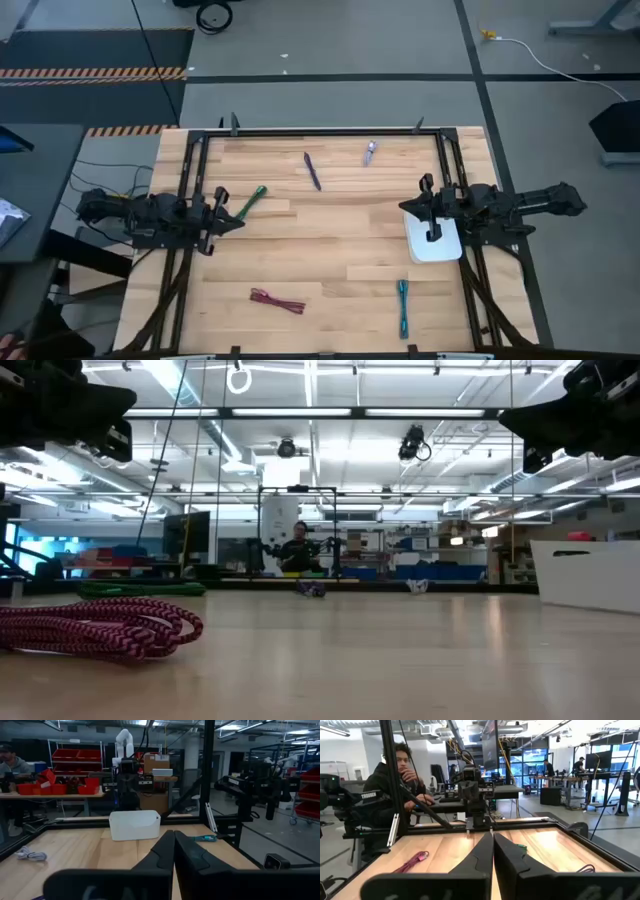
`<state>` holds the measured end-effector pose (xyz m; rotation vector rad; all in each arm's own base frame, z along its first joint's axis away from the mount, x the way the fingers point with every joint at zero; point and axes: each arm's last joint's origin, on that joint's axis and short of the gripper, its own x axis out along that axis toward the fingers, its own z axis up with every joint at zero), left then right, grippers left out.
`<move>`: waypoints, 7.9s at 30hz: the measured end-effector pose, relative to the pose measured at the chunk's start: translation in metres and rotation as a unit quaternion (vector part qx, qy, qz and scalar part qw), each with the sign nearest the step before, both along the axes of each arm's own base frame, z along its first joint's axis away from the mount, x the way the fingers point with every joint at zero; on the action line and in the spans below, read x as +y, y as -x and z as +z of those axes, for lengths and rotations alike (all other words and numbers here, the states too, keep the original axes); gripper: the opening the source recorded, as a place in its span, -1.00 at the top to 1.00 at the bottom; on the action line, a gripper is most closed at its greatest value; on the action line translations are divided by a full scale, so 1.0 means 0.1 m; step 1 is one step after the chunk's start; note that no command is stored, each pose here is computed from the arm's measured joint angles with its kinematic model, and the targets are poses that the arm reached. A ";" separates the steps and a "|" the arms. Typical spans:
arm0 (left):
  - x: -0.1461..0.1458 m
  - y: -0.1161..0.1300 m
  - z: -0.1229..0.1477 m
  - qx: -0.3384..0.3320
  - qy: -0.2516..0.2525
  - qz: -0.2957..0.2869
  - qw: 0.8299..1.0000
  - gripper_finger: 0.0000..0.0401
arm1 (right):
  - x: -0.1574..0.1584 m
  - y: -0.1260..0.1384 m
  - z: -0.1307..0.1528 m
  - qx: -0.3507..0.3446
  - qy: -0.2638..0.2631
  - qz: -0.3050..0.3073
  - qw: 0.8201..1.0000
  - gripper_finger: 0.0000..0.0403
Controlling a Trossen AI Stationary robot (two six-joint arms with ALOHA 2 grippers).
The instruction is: Pick and place USB-C Cables
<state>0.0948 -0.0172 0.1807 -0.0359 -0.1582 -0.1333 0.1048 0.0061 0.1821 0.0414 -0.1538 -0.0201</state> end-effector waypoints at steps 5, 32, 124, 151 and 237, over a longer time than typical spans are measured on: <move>0.00 0.00 0.00 0.000 0.000 0.000 1.000 0.94 | 0.00 0.00 0.00 0.000 0.000 0.000 1.000 0.91; 0.00 0.00 0.00 0.000 0.000 0.000 1.000 0.94 | 0.00 0.00 0.00 0.000 0.000 0.000 1.000 0.91; 0.04 0.09 0.29 -0.149 0.100 0.010 0.984 0.94 | -0.01 0.00 0.01 -0.001 0.154 -0.037 0.987 0.91; 0.14 -0.03 0.53 0.126 0.033 0.268 0.955 0.08 | -0.01 0.05 0.19 -0.104 -0.031 0.010 0.994 0.91; 0.67 -1.21 -0.15 0.640 0.055 0.267 0.718 0.87 | 0.37 -1.26 1.33 0.230 0.051 -0.054 0.970 -0.02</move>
